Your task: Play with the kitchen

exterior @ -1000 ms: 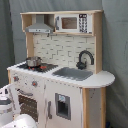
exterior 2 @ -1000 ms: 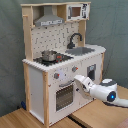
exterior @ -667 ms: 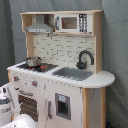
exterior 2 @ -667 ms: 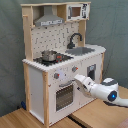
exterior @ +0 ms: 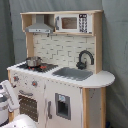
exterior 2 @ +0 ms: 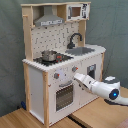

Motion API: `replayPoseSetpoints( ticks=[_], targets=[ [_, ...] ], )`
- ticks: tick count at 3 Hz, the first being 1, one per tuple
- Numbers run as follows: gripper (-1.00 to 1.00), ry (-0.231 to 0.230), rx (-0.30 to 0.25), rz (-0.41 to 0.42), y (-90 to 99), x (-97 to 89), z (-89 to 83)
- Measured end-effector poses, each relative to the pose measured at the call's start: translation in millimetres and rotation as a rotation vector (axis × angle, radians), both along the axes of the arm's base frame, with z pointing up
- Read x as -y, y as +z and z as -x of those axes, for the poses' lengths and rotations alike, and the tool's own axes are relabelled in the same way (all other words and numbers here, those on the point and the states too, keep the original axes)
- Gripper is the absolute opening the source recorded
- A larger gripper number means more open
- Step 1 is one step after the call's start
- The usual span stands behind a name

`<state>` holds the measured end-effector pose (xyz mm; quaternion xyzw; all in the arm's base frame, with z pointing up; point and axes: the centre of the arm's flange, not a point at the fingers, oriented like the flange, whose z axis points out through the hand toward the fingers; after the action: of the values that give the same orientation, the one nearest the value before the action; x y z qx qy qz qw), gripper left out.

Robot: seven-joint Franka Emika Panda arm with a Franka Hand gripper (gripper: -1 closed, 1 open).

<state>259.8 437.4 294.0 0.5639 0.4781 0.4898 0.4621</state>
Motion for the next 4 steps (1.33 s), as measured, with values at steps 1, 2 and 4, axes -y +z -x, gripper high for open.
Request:
replayPoseSetpoints(
  ticks=[1,2,4],
  targets=[
    [1.0,0.004,0.006,0.085,11.7,-2.6,5.2],
    [1.0,0.011,0.009,0.175,20.7,-4.8,9.8],
    [1.0,0.038,0.006,0.376,31.5,-9.5,15.2]
  ],
)
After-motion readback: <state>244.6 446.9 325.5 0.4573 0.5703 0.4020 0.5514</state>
